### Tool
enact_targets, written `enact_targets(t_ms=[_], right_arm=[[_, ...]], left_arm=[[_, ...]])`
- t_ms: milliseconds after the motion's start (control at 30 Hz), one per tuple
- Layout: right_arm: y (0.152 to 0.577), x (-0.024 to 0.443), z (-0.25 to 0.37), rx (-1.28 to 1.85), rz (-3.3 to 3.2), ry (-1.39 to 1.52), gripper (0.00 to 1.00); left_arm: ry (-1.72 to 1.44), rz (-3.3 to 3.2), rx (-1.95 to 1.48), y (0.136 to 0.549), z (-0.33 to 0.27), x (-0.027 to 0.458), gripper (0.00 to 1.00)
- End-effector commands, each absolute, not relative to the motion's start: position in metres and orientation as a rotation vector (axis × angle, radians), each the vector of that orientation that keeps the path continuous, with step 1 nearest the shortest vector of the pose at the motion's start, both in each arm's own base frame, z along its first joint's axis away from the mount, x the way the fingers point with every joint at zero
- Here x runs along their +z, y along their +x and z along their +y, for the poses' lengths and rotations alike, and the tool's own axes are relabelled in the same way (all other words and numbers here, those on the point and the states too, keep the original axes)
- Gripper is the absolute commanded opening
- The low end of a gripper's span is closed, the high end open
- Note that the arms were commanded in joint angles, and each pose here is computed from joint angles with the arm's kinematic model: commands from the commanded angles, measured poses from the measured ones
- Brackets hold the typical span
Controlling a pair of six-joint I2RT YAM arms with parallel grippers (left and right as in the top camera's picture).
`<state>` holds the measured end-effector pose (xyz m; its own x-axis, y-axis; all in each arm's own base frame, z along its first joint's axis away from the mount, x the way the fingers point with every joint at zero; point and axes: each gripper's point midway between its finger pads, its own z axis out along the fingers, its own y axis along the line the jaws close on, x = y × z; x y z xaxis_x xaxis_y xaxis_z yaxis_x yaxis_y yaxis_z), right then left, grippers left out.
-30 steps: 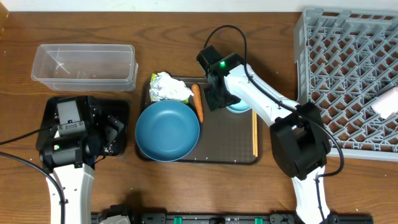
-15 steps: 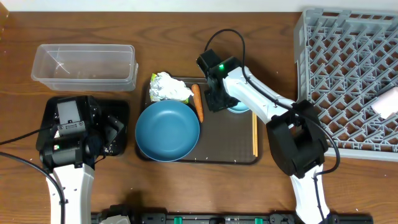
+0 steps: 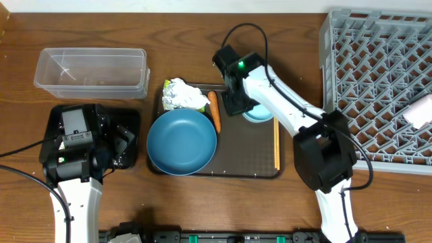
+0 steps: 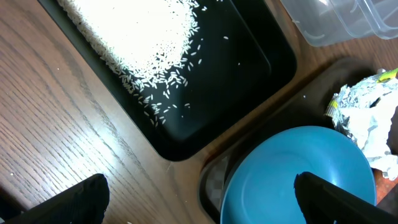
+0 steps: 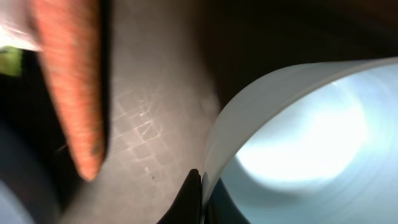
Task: Sort waste into correct bins and load items into the dishwasher rack
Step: 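Lift the light-blue bowl with the right gripper into the dish rack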
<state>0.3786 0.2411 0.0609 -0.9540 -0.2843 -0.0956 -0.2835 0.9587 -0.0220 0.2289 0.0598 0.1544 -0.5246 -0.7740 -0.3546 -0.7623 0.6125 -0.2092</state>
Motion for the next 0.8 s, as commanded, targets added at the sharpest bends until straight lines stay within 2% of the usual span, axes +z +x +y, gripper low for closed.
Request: enact_targets(t_ms=[0,233,400,500,667,767], right_arm=[[0.398,0.121,0.238,0.055,2.881,-0.435,0.01],[0.437,0.215,0.185,0.176,2.668,-0.359,0.01],[0.469,0.279,0.128,0.549,2.44,-0.316,0.01],[0.487,0.309,0.069,0.772,2.277,-0.22,0.01],[0.498,0.332,-0.024,0.915,2.076,-0.123,0.01],[0.501,0.331,-0.071,0.945,2.002,-0.082,0.01]], left_arm=[[-1.229,2.404,-0.035,0.232,0.063,0.161,0.98],[-1.229,2.404,-0.035,0.232,0.063,0.161,0.98],[-1.229,2.404,-0.035,0.232,0.063,0.161,0.98],[-1.229,2.404,-0.035,0.232,0.063,0.161,0.98],[-1.23,2.404,-0.035,0.232,0.063,0.161,0.98],[-1.229,2.404,-0.035,0.232,0.063,0.161,0.98]])
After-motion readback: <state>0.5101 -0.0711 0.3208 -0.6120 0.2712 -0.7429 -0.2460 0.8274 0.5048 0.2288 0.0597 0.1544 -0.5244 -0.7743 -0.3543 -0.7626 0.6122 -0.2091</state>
